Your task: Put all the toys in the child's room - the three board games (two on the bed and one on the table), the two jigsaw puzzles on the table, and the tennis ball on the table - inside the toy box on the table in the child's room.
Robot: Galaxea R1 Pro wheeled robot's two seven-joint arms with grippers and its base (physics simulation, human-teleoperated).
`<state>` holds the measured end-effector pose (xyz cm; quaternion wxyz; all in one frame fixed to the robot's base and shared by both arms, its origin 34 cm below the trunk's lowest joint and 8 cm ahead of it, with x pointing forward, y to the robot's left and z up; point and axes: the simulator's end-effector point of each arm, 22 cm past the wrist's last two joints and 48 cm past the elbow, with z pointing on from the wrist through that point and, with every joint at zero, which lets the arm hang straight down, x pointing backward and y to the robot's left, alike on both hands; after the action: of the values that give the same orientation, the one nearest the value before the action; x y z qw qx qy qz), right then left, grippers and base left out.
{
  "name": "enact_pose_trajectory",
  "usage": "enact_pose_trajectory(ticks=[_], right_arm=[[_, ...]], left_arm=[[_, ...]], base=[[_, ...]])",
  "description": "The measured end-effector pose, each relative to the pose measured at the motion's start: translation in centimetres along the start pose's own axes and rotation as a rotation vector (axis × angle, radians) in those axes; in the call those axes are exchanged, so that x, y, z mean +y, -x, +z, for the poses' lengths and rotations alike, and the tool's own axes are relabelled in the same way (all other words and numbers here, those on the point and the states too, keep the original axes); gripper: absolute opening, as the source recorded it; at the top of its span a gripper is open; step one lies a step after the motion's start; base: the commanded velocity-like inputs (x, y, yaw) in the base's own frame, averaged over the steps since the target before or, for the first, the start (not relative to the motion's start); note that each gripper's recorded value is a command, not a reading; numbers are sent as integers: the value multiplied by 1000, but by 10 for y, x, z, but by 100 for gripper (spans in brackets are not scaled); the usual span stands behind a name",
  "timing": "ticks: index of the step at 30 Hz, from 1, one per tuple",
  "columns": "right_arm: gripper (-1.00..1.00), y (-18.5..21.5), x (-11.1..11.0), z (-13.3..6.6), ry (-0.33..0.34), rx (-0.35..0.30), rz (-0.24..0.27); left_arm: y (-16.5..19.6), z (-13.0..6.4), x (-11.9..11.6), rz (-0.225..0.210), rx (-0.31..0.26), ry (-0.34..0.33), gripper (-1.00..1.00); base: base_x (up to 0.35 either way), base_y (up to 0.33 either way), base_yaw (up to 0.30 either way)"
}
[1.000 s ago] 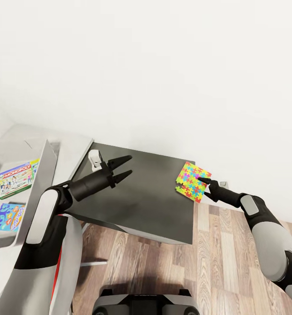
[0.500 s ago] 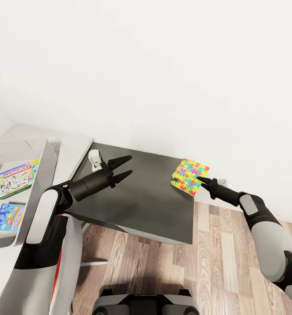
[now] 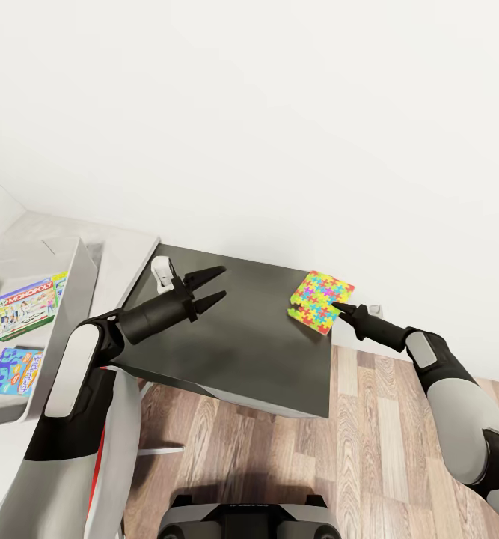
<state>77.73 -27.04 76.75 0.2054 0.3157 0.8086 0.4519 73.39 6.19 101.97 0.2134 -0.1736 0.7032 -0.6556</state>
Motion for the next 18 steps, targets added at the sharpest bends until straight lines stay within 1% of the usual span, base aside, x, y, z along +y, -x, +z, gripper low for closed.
enact_pose_trajectory(ticks=[10, 15, 18], right_arm=[[-100, 3, 3, -1, 2, -5, -16], [-100, 11, 11, -5, 13, -23, -46], [-100, 15, 12, -7, 1, -27, -84]], left_arm=[[-2, 1, 0, -1, 4, 0, 100], [-4, 2, 0, -2, 7, -3, 100], [-6, 2, -1, -6, 11, -10, 100]], base=[[0, 0, 0], [0, 0, 0], [0, 0, 0]])
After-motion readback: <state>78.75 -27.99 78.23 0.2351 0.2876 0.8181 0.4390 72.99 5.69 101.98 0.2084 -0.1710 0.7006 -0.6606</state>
